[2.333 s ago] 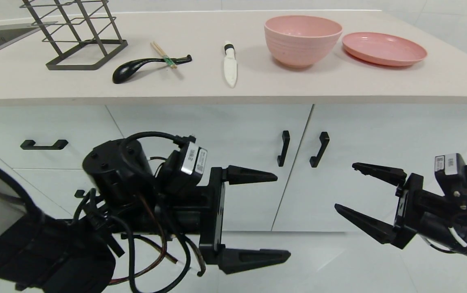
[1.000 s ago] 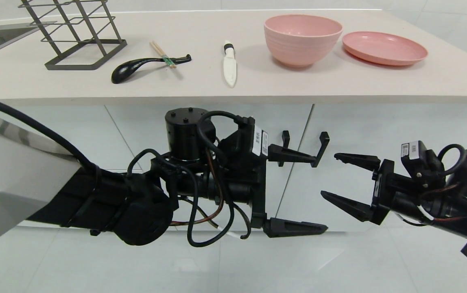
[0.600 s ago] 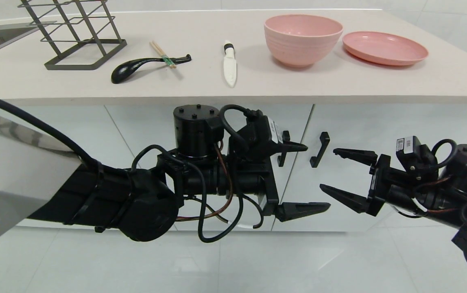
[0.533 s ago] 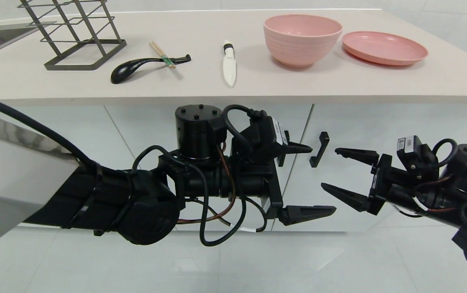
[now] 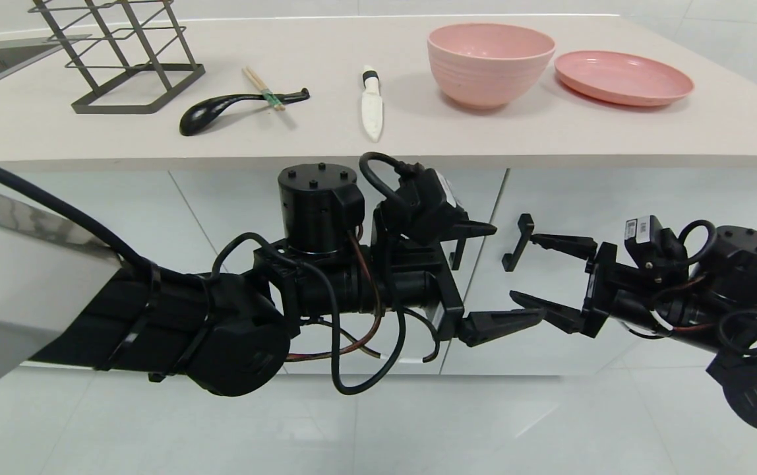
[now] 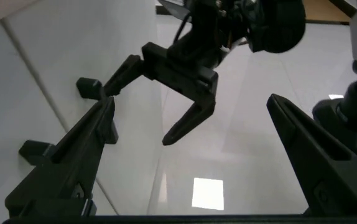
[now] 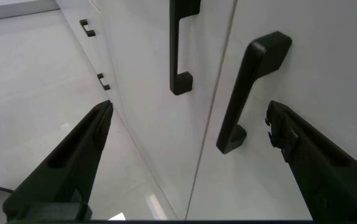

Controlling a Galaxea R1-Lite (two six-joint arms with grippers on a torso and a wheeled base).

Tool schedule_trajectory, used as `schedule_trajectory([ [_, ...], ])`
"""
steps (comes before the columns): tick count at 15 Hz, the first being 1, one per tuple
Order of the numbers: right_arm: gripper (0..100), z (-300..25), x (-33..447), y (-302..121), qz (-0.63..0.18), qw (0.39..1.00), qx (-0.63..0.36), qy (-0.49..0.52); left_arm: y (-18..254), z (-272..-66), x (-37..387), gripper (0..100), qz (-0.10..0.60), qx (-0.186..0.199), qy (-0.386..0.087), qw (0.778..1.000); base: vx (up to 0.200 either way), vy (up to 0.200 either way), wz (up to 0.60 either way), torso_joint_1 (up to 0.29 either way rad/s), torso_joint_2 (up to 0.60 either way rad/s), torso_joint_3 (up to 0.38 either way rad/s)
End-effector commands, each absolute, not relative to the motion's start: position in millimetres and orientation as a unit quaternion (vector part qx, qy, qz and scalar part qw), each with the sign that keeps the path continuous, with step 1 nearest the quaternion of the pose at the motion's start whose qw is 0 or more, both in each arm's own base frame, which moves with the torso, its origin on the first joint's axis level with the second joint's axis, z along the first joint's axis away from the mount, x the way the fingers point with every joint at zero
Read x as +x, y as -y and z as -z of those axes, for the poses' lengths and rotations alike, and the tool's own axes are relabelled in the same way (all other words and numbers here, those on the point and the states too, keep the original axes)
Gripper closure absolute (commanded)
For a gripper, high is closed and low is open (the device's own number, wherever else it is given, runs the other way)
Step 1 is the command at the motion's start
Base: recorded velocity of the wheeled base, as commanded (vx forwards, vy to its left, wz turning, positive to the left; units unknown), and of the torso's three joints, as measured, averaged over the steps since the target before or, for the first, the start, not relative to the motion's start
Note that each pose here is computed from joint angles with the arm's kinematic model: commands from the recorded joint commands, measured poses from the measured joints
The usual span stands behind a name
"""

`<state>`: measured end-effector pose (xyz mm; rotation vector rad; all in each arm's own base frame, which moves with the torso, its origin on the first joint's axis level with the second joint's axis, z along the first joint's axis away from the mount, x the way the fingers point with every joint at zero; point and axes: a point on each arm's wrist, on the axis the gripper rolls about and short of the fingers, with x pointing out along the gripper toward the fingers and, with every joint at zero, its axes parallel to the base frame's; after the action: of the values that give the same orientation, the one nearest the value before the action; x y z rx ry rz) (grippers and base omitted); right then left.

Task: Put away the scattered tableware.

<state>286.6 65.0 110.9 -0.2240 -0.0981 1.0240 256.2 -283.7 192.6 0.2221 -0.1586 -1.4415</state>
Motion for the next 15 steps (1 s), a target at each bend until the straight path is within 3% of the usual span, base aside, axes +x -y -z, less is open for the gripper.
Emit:
schedule_trajectory([
  [1, 0, -106, 292, -68, -0.492, 0.863, -0.106, 0.043, 283, -196, 256, 0, 0.653, 0.096, 0.076, 0.747, 0.0, 0.0, 0.0, 0.0, 0.0, 0.0],
  [8, 0, -105, 298, -89, -0.528, 0.841, -0.106, 0.059, 284, -193, 258, 0, 0.652, 0.096, 0.074, 0.749, 0.0, 0.0, 0.0, 0.0, 0.0, 0.0],
  [15, 0, -104, 274, -84, -0.58, 0.809, -0.092, 0.045, 285, -193, 275, 0, 0.64, 0.094, 0.084, 0.758, 0.0, 0.0, 0.0, 0.0, 0.0, 0.0],
])
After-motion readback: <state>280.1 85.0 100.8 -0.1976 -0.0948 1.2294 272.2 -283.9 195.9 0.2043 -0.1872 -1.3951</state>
